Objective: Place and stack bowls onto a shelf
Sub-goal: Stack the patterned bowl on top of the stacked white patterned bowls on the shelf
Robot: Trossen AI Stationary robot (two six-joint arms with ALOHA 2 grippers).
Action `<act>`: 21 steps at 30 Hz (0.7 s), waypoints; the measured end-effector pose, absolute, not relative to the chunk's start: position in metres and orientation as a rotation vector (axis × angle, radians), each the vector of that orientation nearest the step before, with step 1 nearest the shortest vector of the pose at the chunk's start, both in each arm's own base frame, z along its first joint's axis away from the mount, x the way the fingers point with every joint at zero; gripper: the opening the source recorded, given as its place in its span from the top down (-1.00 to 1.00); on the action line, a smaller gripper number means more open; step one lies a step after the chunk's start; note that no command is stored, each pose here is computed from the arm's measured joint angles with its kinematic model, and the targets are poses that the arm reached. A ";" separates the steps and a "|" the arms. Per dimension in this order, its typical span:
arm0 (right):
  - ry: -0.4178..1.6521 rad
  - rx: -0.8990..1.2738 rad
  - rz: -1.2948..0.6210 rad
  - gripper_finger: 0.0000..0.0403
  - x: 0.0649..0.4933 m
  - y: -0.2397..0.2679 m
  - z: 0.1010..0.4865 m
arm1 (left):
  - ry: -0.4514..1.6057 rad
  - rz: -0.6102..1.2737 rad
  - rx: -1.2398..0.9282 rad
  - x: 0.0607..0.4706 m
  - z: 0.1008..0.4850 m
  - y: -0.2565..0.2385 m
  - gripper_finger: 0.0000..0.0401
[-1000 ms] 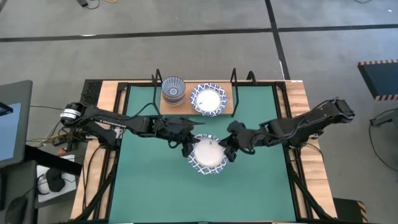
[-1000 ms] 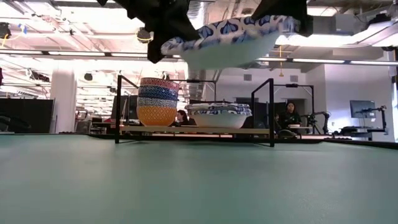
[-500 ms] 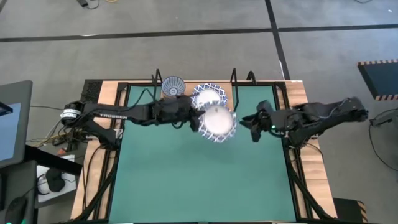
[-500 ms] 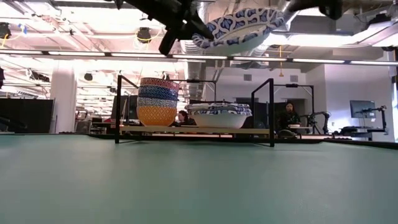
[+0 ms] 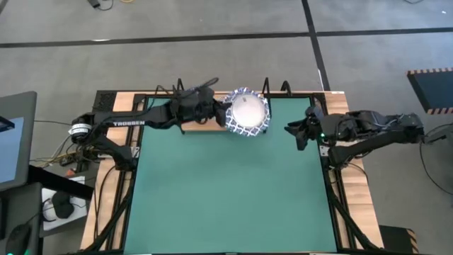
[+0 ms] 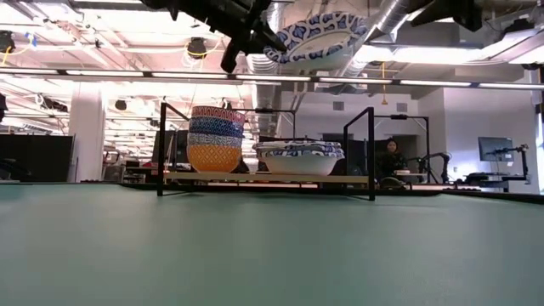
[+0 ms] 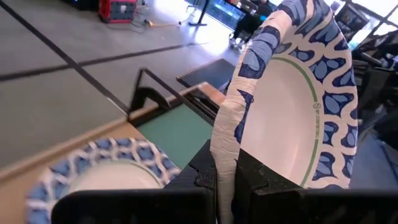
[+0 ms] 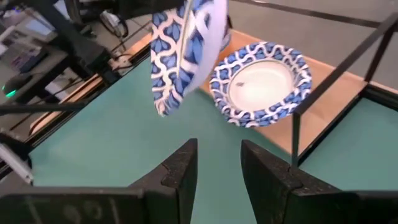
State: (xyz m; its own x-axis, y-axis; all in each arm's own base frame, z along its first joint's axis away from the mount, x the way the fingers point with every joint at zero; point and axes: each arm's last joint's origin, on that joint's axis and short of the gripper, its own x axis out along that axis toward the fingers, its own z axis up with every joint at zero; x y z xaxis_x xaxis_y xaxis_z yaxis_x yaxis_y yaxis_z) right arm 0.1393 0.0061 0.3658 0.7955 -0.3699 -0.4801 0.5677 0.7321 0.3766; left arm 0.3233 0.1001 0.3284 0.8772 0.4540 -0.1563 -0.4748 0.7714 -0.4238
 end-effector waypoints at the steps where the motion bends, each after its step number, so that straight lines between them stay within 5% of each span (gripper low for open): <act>1: 0.389 0.539 -0.538 0.25 0.139 0.005 0.366 | 0.050 0.507 -0.457 0.322 0.331 0.105 1.00; 21: 0.318 0.588 -0.652 0.25 0.141 -0.014 0.369 | 0.218 0.421 -0.331 0.324 0.356 0.190 1.00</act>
